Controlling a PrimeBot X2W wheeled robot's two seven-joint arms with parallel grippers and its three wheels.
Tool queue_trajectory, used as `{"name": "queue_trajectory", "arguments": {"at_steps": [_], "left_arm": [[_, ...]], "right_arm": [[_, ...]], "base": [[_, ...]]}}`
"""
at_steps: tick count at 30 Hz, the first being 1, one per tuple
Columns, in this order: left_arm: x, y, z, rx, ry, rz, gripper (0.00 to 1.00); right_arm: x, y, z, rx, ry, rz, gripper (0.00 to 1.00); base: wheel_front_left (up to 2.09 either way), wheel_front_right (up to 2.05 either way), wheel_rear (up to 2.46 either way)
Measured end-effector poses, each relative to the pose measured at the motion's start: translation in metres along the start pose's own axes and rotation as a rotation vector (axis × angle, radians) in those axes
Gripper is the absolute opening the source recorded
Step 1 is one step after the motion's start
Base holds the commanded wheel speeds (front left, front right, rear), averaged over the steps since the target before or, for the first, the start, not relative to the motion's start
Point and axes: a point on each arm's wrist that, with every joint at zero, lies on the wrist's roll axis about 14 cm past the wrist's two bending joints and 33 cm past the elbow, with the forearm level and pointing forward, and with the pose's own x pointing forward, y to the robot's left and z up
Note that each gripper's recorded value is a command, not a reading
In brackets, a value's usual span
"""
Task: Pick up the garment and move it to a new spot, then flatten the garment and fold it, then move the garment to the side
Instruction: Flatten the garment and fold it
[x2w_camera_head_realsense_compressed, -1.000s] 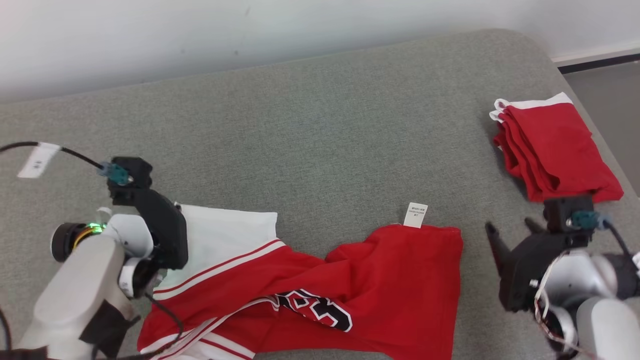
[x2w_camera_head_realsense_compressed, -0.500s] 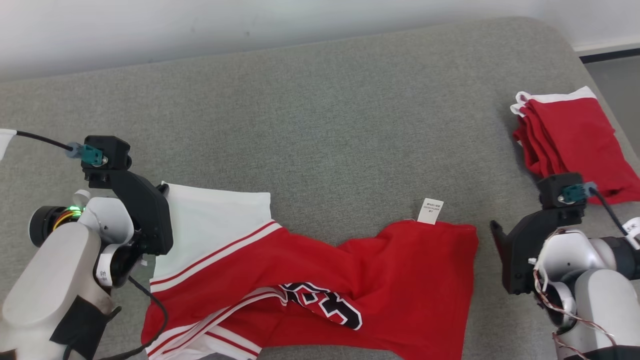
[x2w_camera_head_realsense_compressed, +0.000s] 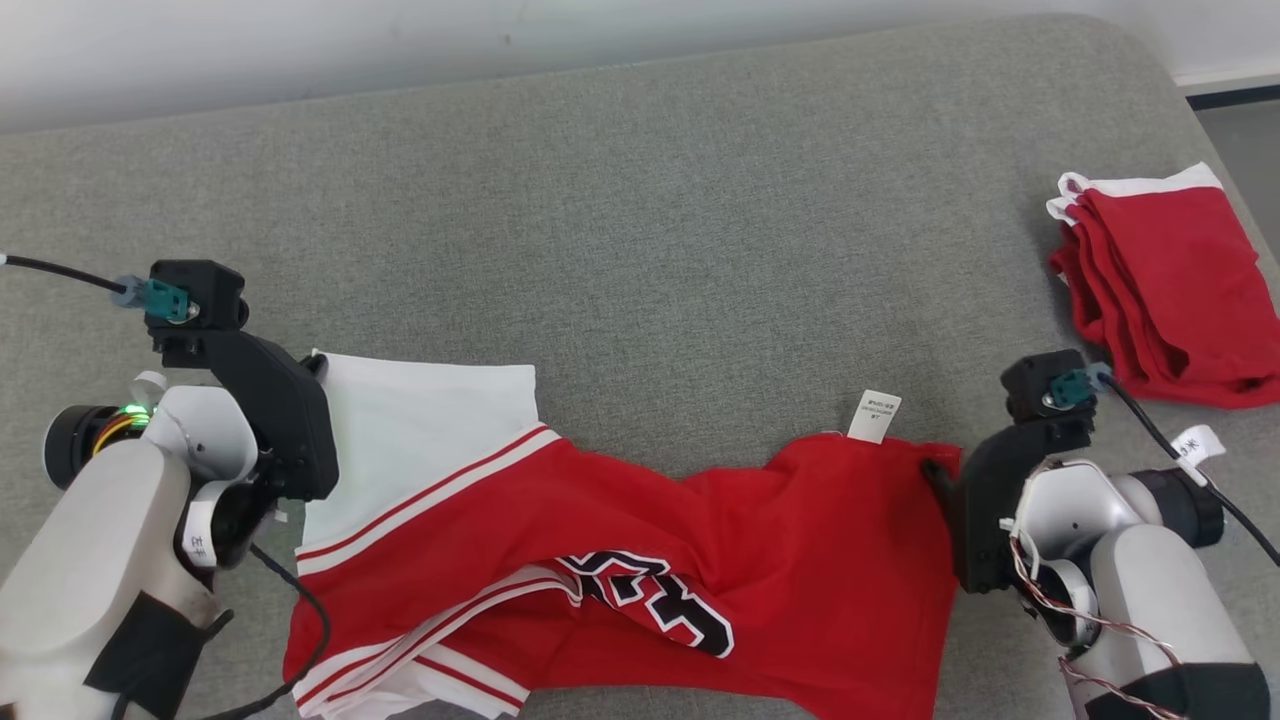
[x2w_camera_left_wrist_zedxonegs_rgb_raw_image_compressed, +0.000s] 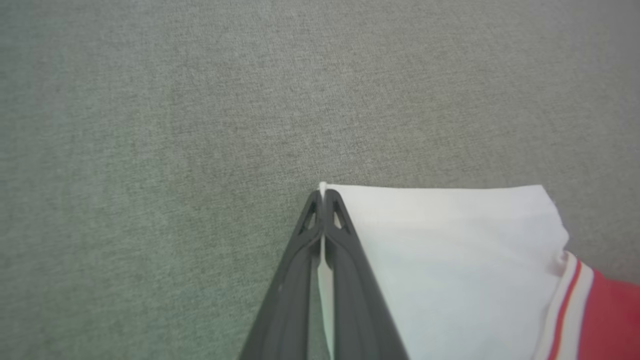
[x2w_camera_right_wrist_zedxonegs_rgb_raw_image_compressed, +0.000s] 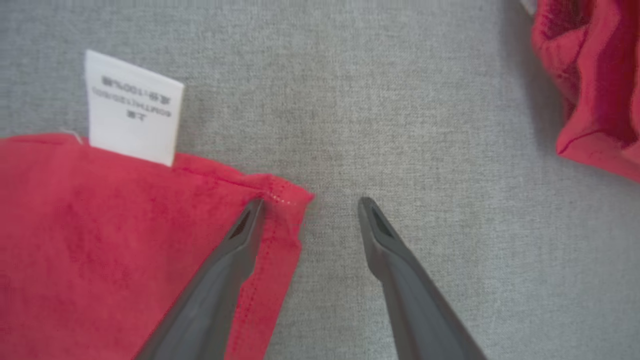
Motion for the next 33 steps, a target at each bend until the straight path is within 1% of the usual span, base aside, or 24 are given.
{"name": "queue_trajectory", "arguments": {"at_steps": [1,2,3,4,5,6,7,8,10,13,17,21,25,26,29,31,33], "left_arm": [[0.0,0.001,0.0,-0.001,-0.001,0.001,0.0],[0.0,0.002,0.001,-0.001,-0.001,0.003,0.0],[-0.001,0.003,0.001,-0.001,-0.001,0.004,0.0],[-0.001,0.003,0.001,-0.002,-0.003,0.004,0.0],[-0.001,0.004,0.001,-0.003,-0.003,0.005,0.0],[-0.002,0.005,0.001,-0.004,-0.003,0.006,0.0],[-0.002,0.005,0.001,-0.005,-0.004,0.008,0.0],[-0.003,0.006,0.002,-0.006,-0.009,0.011,0.0],[-0.006,0.006,0.008,-0.011,-0.045,0.012,0.0],[-0.013,0.004,0.031,-0.062,-0.168,0.004,0.0],[-0.029,-0.01,0.068,-0.137,-0.371,-0.042,0.0],[-0.047,-0.016,0.077,-0.201,-0.487,-0.05,0.0],[-0.068,-0.022,0.084,-0.299,-0.583,-0.07,0.0],[-0.068,-0.022,0.084,-0.299,-0.583,-0.07,0.0],[-0.089,-0.016,0.097,-0.33,-0.664,-0.06,0.0],[-0.101,-0.011,0.108,-0.359,-0.713,-0.06,0.0],[-0.105,-0.007,0.115,-0.36,-0.722,-0.067,0.0]], "right_arm": [[0.002,0.002,0.001,-0.005,0.004,0.005,0.83],[0.003,0.004,0.001,-0.006,0.007,0.011,0.8],[0.005,0.006,0.0,-0.008,0.01,0.016,0.56],[0.006,0.008,0.0,-0.012,0.013,0.022,0.56],[0.007,0.01,0.001,-0.016,0.013,0.026,0.48],[0.008,0.011,0.003,-0.021,0.01,0.029,0.36],[0.009,0.013,0.004,-0.026,0.006,0.033,0.22],[0.009,0.015,0.005,-0.03,0.0,0.037,0.02],[0.008,0.015,0.008,-0.032,-0.019,0.037,0.0],[0.004,0.01,0.019,-0.037,-0.07,0.026,0.0],[-0.01,0.007,0.044,-0.033,-0.187,0.025,0.0],[-0.029,0.005,0.065,-0.031,-0.301,0.033,0.0],[-0.05,0.01,0.084,0.016,-0.42,0.083,0.0],[-0.05,0.01,0.084,0.016,-0.42,0.083,0.0],[-0.064,0.019,0.096,0.034,-0.487,0.13,0.0],[-0.073,0.03,0.111,0.034,-0.536,0.177,0.0],[-0.083,0.041,0.137,-0.004,-0.608,0.21,0.0]], "base": [[0.0,0.0,0.0],[0.0,0.0,0.0],[0.0,0.0,0.0],[0.0,0.0,0.0],[0.0,0.0,0.0],[0.0,0.0,0.0],[0.0,0.0,0.0],[0.0,0.0,0.0],[0.0,0.0,0.0],[0.0,0.0,0.0],[0.0,0.0,0.0],[0.0,0.0,0.0],[0.0,0.0,0.0],[0.0,0.0,0.0],[0.0,0.0,0.0],[0.0,0.0,0.0],[0.0,0.0,0.0]]}}
